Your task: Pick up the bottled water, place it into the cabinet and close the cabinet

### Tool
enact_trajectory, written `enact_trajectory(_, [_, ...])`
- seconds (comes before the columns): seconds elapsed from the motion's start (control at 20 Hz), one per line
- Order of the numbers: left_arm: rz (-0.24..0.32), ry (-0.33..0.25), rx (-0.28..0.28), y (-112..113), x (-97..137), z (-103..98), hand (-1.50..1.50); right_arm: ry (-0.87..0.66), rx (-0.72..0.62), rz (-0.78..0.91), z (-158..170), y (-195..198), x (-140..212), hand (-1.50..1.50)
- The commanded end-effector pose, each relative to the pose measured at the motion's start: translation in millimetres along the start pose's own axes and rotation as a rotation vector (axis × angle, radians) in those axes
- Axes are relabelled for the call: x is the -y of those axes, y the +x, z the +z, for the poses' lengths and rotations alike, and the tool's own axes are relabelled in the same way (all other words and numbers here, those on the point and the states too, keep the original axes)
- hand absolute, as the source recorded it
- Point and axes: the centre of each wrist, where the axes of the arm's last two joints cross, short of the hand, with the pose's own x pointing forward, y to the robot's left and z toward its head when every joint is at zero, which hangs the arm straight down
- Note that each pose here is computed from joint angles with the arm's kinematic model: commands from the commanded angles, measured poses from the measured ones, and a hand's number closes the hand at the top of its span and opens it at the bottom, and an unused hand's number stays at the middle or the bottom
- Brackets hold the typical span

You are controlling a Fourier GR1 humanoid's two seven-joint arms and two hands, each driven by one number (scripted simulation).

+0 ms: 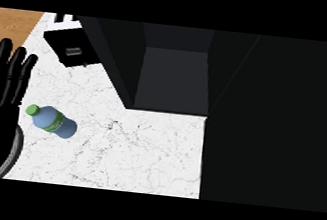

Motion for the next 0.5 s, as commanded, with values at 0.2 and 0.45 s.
enact_trajectory(0.2, [0.153, -0.275, 0.031, -7, -30, -7, -1.5, 0.027, 0.04, 0.024, 22, 15, -1, -1.5])
enact_trajectory(0.45, [0.419, -0.123, -0.424, -46, -31, 57, -1.5, 0.01, -0.257, -0.36, 43, 4, -25, -1.5])
